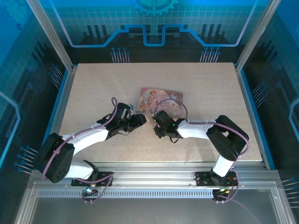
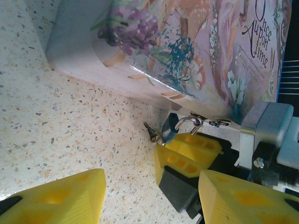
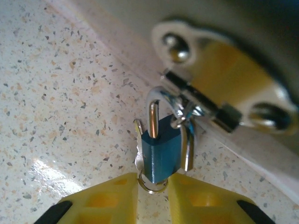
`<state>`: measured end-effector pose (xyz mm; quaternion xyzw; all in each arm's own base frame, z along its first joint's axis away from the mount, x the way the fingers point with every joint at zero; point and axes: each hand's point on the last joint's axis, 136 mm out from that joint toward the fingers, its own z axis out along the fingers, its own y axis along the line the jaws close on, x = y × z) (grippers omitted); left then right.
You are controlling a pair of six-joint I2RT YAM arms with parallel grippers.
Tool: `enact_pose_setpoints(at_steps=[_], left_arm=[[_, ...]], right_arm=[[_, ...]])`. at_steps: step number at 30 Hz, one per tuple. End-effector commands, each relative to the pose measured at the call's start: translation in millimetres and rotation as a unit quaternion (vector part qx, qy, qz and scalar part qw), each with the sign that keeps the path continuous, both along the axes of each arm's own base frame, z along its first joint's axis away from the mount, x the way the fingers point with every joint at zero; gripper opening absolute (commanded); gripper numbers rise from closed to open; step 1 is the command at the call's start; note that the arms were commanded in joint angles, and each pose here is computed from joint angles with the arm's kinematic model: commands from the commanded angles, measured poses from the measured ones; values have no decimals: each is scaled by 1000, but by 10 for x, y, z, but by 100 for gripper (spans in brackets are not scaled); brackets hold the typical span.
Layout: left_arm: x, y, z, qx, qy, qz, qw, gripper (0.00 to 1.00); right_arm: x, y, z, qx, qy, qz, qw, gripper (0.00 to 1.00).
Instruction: Unlock a padlock with a key
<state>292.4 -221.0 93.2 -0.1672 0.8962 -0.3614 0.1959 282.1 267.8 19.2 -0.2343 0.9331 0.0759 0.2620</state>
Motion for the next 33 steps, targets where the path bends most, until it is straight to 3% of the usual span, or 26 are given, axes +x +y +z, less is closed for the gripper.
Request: enact_pose_setpoints(at_steps=[1,5,22,33], left_arm=[[-28,7,-10,-10,9,2,1000,56],[-33,12,-23,-10,9,2,1000,56],[-148,-7,-69,-18,10,-22,1000,59],[-231,16,-167,-19,19,-25,999,59]], right_arm=[[64,-24,-38,-8,-2,-6,1000,11],[41,-59,-2,-15,-4,5,1000,0],[-52,-230,367,-80,-20,134,987,0],[23,-216,531,-101,-43,165,980,0]])
